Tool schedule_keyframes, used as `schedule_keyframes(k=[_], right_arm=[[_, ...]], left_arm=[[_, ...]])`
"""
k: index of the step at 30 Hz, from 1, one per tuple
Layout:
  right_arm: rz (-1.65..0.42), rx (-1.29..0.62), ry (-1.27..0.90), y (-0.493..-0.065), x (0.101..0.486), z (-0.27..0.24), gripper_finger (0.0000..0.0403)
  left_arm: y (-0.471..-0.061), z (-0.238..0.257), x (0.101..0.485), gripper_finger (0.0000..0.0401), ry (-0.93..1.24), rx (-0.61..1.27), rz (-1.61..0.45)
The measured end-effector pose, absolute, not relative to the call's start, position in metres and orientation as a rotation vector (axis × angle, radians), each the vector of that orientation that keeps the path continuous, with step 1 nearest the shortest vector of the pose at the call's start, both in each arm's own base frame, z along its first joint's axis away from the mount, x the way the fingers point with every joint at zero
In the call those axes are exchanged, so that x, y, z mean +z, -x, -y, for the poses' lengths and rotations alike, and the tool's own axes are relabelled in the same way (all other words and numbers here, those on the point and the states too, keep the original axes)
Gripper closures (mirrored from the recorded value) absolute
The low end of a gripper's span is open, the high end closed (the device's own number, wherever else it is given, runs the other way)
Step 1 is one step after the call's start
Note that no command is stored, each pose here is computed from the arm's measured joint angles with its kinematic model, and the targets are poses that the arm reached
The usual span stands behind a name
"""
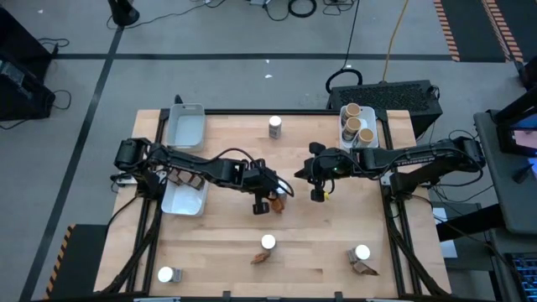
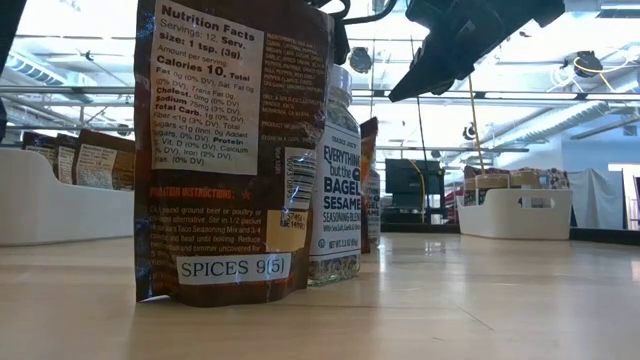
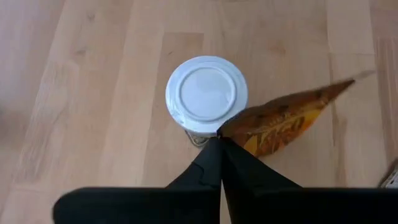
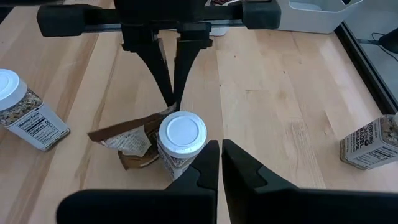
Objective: Sort spices by type
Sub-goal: Put the orange seasoning pack into the left white bin
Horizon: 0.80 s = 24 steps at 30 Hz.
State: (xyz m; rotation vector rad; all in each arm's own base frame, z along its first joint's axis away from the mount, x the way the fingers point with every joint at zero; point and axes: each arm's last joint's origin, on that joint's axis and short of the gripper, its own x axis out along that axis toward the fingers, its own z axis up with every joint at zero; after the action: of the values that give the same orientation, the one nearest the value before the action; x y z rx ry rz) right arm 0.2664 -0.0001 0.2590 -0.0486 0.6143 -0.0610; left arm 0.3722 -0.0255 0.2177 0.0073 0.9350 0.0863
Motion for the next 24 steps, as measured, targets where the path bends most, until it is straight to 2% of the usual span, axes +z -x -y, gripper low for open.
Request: schedule_keyframes(k=[9,18,24], right_arm=[[-0.614,-0.059,0.055,-0.266,0.259,0.0,0.0403],[-0.605,-0.059,0.055,-0.267,0.26,0.0,0.0403],[-0.605,-0.059,0.055,-0.267,0.26,0.0,0.0403]], left_arm=[[-0.363,0.024,0.217,0.0398,-0.03,0.119,-1.012],[-0.345,0.021,0.25,0.0399,-0.056,0.18,-0.955],[-0.339,0.025,0.262,0.0388,0.002,0.049,-0.927]])
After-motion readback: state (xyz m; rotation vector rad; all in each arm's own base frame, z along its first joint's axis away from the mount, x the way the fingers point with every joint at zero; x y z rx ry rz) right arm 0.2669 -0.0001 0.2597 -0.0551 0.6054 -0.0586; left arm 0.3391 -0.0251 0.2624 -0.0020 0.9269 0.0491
